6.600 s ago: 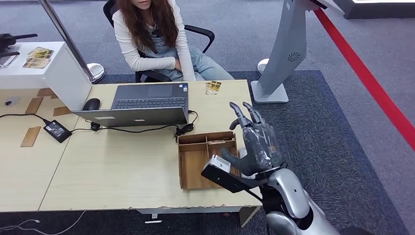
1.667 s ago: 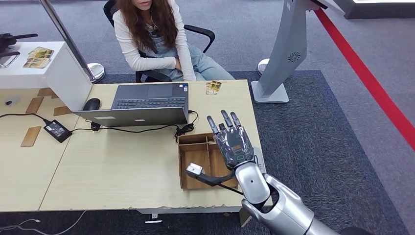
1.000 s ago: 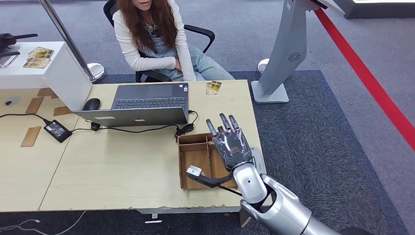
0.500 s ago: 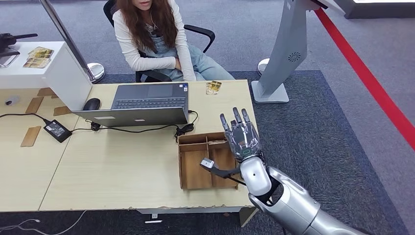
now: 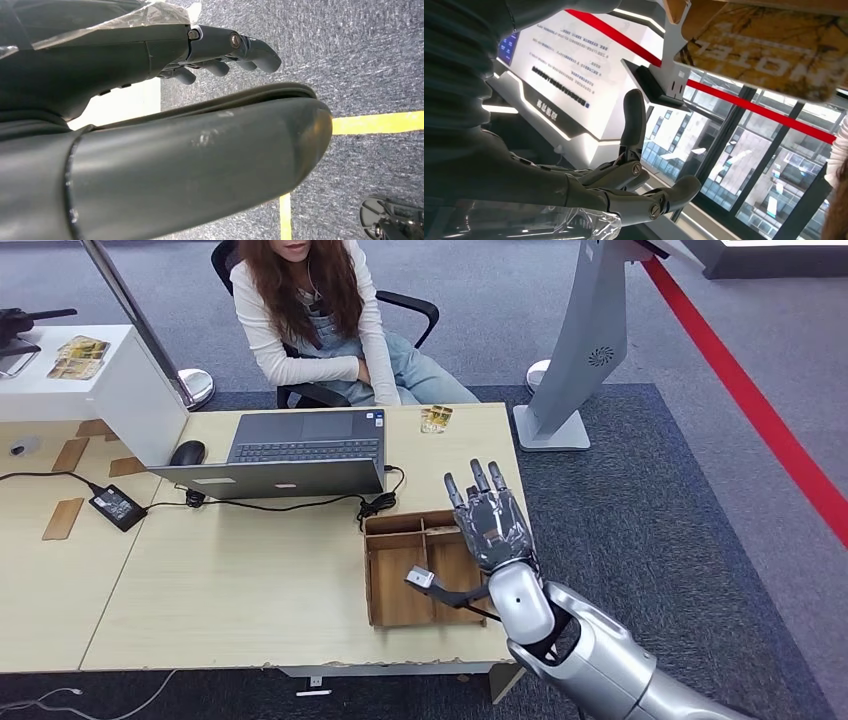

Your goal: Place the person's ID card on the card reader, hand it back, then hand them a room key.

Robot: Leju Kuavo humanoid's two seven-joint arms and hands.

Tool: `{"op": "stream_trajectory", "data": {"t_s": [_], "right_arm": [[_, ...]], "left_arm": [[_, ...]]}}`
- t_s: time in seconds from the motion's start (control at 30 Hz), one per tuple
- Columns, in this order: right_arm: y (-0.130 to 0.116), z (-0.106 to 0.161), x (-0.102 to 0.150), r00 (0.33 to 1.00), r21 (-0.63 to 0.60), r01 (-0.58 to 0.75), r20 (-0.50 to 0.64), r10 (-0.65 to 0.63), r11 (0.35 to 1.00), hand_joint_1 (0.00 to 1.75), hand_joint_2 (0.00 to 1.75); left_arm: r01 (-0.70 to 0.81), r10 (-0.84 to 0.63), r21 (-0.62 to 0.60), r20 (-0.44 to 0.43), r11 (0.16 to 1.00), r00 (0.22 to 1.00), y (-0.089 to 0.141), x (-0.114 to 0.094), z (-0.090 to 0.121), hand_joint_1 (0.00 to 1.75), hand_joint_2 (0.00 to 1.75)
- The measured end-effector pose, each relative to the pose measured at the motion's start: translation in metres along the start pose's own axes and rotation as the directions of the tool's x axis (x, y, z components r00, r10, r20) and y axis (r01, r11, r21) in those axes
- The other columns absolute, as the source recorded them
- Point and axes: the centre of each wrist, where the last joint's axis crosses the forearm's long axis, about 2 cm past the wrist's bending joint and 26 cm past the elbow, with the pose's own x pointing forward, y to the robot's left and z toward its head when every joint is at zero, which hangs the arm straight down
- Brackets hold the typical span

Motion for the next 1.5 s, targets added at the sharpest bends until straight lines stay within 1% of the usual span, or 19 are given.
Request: {"op": "stream_trajectory", "data": {"t_s": [0.17, 0.37, 0.6, 0.77, 0.97, 1.0, 1.1, 1.13, 1.33, 1.5], "right_arm": [[-0.008, 0.003, 0.008, 0.999, -0.016, 0.041, 0.017, -0.041, 0.999, 0.0, 1.75], [-0.025, 0.003, 0.023, 0.991, -0.047, 0.133, 0.036, -0.132, 0.99, 0.0, 1.75], [-0.038, 0.002, 0.036, 0.973, -0.045, 0.23, 0.041, -0.228, 0.972, 0.0, 1.75], [-0.042, 0.001, 0.039, 0.961, -0.044, 0.278, 0.022, -0.277, 0.96, 0.0, 1.75], [-0.042, 0.0, 0.036, 0.953, -0.046, 0.303, -0.02, -0.304, 0.952, 0.0, 1.75], [-0.042, -0.001, 0.035, 0.951, -0.048, 0.307, -0.031, -0.309, 0.95, 0.03, 1.75], [-0.04, -0.003, 0.028, 0.94, -0.061, 0.333, -0.064, -0.336, 0.941, 1.34, 1.75], [-0.04, -0.003, 0.026, 0.934, -0.066, 0.346, -0.072, -0.351, 0.936, 1.75, 1.75], [-0.036, -0.005, 0.011, 0.884, -0.113, 0.444, -0.109, -0.455, 0.889, 1.75, 1.75], [-0.033, -0.002, 0.004, 0.864, -0.125, 0.472, -0.13, -0.486, 0.873, 1.75, 1.75]], "left_arm": [[-0.003, 0.003, -0.002, -0.002, 1.0, 1.0, 0.0, 0.0, 0.0, 0.0, 0.0], [-0.007, 0.007, -0.004, 0.005, 1.0, 1.0, -0.001, 0.0, 0.0, 0.0, 0.0], [-0.012, 0.012, -0.008, 0.007, 1.0, 1.0, -0.002, 0.0, 0.001, 0.0, 0.0], [-0.013, 0.013, -0.009, 0.004, 1.0, 1.0, -0.003, 0.0, 0.001, 0.0, 0.0], [-0.013, 0.013, -0.01, 0.006, 1.0, 1.0, -0.003, 0.0, 0.001, 0.0, 0.0], [-0.013, 0.013, -0.009, 0.007, 1.0, 1.0, -0.003, 0.0, 0.001, 0.0, 0.0], [-0.013, 0.013, -0.007, 0.008, 1.0, 1.0, -0.003, 0.0, 0.001, 0.0, 0.0], [-0.013, 0.013, -0.006, 0.008, 1.0, 1.0, -0.003, 0.0, 0.001, 0.0, 0.0], [-0.009, 0.009, -0.005, 0.013, 1.0, 1.0, -0.003, 0.0, 0.001, 0.0, 0.0], [-0.005, 0.005, -0.003, 0.016, 1.0, 1.0, -0.003, 0.0, 0.001, 0.0, 0.0]]}}
